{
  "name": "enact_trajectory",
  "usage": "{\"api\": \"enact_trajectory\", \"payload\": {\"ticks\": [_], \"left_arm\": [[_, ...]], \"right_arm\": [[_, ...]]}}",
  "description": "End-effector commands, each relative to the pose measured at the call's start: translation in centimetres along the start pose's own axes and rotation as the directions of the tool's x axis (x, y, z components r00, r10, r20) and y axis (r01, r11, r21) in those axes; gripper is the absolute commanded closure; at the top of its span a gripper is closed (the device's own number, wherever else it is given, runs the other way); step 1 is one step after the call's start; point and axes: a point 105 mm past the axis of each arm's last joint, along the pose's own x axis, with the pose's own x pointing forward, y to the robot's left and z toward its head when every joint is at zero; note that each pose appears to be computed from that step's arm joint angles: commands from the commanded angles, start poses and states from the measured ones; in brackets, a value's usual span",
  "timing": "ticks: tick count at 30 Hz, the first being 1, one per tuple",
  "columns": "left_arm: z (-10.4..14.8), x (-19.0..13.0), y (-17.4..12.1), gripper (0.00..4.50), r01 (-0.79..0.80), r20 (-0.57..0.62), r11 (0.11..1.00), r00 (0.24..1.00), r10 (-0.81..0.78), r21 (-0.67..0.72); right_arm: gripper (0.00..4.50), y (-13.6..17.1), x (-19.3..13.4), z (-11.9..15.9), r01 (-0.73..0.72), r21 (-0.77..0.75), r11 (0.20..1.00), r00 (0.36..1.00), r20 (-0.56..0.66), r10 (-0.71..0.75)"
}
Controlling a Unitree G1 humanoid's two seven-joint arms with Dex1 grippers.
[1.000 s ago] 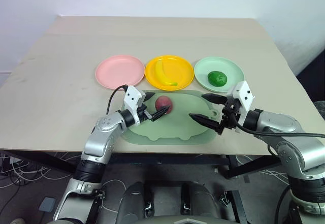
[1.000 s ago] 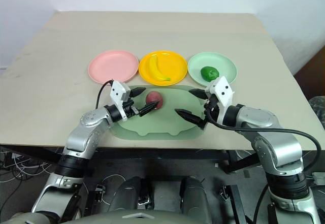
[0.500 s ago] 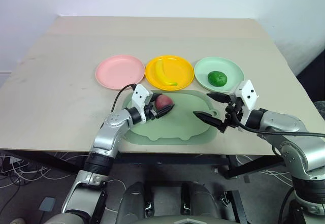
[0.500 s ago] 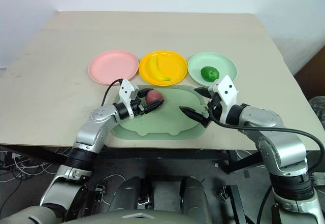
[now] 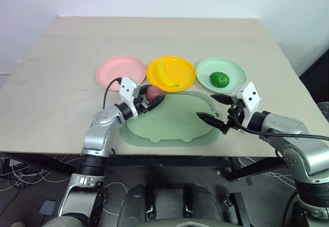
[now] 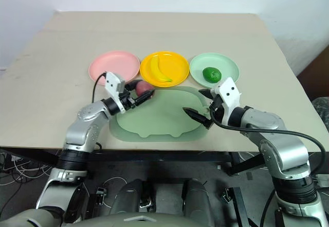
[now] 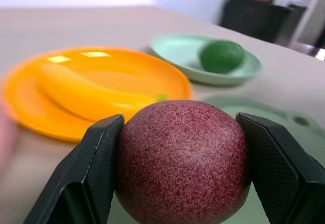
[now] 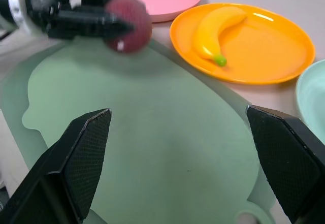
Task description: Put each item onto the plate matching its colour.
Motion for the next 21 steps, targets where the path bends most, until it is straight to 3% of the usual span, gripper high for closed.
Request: {"api": "enact_trajectory", "payload": {"ticks": [1, 6, 13, 21], "left_arm": [[1.8, -0.8, 1.7, 1.26, -0.106, 0.077, 0.994, 0.991, 0.105, 0.004], [4.1, -0.7, 5.3, 1.26, -0.381, 0.185, 0.924, 0.905, 0.382, -0.043], [3.2, 0.1, 9.6, 1.26, -0.645, 0.080, 0.764, 0.761, 0.644, -0.018], [1.7, 0.2, 10.2, 1.26, -0.665, 0.010, 0.747, 0.747, 0.665, -0.006]], "right_arm": [[0.00, 0.1, 0.4, 0.9, -0.006, -0.028, 1.000, 0.999, 0.037, 0.007], [0.00, -0.1, 1.2, 0.9, -0.015, -0.041, 0.999, 0.999, 0.036, 0.016], [0.00, -0.8, 2.2, 1.1, -0.008, -0.055, 0.998, 0.999, 0.038, 0.010], [0.00, -1.2, 2.6, 1.1, 0.009, -0.065, 0.998, 0.999, 0.039, -0.006]]}}
